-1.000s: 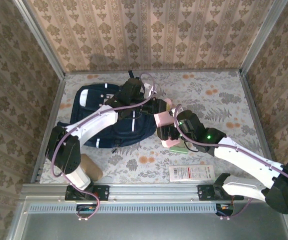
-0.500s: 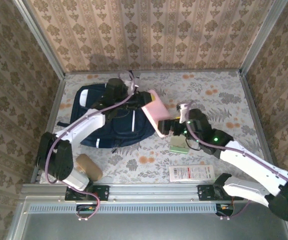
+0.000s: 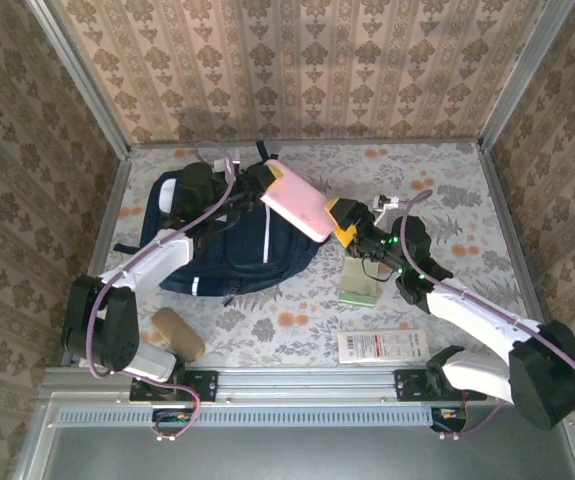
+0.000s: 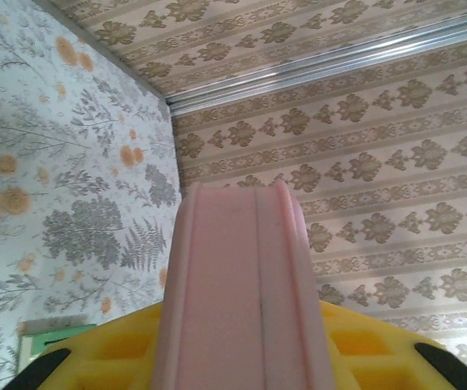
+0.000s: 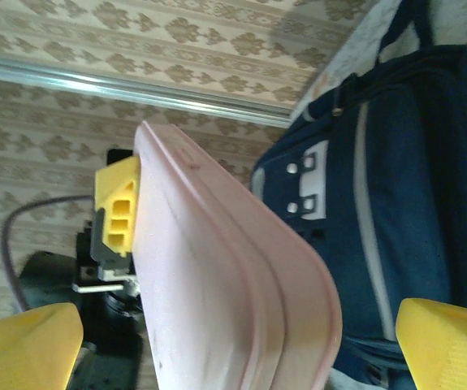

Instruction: Pack books, pencil case, and school supplies into a backpack

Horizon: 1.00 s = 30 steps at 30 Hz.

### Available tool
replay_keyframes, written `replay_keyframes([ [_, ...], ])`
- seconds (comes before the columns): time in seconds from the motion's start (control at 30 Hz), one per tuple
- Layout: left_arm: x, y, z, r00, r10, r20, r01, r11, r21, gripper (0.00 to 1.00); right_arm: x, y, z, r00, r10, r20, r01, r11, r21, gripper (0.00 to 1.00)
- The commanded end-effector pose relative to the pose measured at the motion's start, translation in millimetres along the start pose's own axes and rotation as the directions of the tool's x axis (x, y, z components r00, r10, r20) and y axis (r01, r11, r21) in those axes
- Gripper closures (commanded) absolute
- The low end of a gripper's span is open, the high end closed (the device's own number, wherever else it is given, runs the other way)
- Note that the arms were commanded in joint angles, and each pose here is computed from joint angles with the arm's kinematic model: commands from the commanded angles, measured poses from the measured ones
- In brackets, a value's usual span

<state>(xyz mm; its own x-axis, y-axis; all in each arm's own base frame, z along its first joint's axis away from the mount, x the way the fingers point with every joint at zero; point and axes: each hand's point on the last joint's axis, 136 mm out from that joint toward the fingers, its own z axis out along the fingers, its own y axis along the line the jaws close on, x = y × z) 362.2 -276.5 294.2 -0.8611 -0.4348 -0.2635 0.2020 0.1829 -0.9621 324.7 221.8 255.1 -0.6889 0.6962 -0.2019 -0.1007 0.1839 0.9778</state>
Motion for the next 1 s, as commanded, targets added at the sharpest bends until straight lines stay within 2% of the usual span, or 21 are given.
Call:
replay_keyframes([
  [0.0, -5, -35, -11, 0.999, 0.026, 0.038, -0.029, 0.995, 0.1, 0.76, -4, 39, 2, 0.994, 0.107, -0.007, -0.106, 0.974, -0.198, 0.0],
  [0.07, -4, -34, -10, 0.999, 0.02, 0.034, -0.024, 0.995, 0.1, 0.76, -3, 43, 6, 0.993, 0.114, -0.011, -0.114, 0.968, -0.224, 0.03],
  [0.3, 0, -26, -8, 0.999, -0.002, 0.038, -0.002, 0.995, 0.097, 0.76, -1, 59, 13, 0.993, 0.122, -0.01, -0.12, 0.95, -0.287, 0.24],
  [0.53, 2, -15, -5, 0.999, -0.033, 0.033, 0.03, 0.995, 0.097, 0.73, 2, 53, 14, 0.993, 0.117, -0.008, -0.115, 0.954, -0.278, 0.55],
  [0.6, 3, -13, -4, 0.999, -0.041, 0.027, 0.038, 0.994, 0.101, 0.72, 2, 50, 14, 0.993, 0.116, -0.004, -0.113, 0.957, -0.267, 0.6],
  [0.67, 3, -11, -3, 0.999, -0.042, 0.022, 0.04, 0.994, 0.099, 0.64, 1, 47, 14, 0.994, 0.114, 0.004, -0.109, 0.959, -0.261, 0.62],
  [0.73, 4, -10, -3, 0.999, -0.037, 0.017, 0.036, 0.995, 0.092, 0.49, 0, 43, 11, 0.994, 0.112, 0.02, -0.103, 0.963, -0.248, 0.64],
  [0.87, 3, 2, -7, 1.0, -0.004, 0.002, 0.004, 0.999, 0.035, 0.26, -6, 31, 4, 0.995, 0.085, 0.054, -0.073, 0.977, -0.2, 0.66],
  [0.97, -2, 24, -19, 1.0, 0.031, 0.0, -0.031, 0.998, -0.059, 0.2, -17, 17, -10, 0.993, 0.057, 0.101, -0.04, 0.986, -0.16, 0.66],
])
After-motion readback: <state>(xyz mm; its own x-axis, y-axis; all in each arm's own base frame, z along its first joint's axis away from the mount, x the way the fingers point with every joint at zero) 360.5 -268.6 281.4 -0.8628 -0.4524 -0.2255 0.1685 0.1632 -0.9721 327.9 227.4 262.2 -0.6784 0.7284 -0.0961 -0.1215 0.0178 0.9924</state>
